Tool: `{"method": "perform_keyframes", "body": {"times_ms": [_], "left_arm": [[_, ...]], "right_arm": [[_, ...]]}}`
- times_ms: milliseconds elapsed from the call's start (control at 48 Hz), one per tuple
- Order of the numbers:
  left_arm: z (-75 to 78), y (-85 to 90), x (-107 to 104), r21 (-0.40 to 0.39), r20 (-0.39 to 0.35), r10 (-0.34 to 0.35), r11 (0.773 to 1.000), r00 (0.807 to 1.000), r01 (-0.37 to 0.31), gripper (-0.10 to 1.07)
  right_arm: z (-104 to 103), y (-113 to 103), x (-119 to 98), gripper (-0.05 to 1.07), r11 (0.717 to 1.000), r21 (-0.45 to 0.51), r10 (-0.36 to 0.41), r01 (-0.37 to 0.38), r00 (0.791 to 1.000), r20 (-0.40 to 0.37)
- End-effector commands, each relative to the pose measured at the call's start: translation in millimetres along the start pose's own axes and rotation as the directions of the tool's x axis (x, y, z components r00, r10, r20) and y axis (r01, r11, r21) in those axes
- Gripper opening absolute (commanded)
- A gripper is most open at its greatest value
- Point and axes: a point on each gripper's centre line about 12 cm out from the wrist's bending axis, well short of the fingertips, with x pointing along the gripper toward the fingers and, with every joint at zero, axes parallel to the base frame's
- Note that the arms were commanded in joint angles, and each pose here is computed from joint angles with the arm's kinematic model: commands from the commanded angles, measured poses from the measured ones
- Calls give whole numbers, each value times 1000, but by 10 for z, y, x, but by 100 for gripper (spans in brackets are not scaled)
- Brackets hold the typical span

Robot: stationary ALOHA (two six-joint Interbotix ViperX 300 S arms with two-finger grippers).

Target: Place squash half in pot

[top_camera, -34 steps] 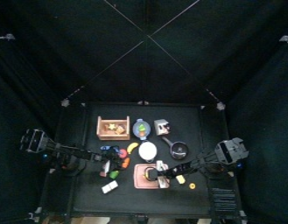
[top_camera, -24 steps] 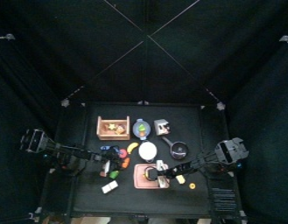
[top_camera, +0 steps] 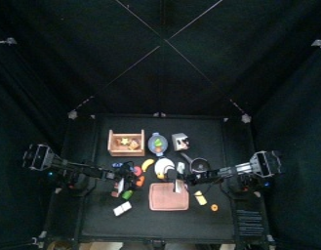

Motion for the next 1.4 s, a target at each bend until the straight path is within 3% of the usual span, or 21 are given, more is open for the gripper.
{"method": "perform_keyframes", "body": {"times_ms": [0, 417, 708, 1375], "left_arm": [[75, -31, 37, -2, 20, -8, 1000, 1000, 8, 83], [30, -23, 143, 7, -7, -4, 1000, 1000, 4, 83], [33, -95, 152, 57, -12, -38, 998, 999, 38, 83], [7, -86, 149, 51, -21, -32, 998, 999, 33, 83]], "right_arm": [[117, -112, 19, 60, 999, 31, -24, 23, 999, 22], [-84, -131, 380, 63, 996, 72, -38, 43, 996, -80], [-129, -140, 422, 73, 996, 75, -42, 50, 994, -96], [-95, -102, 414, 73, 996, 77, -34, 41, 996, -88]]}}
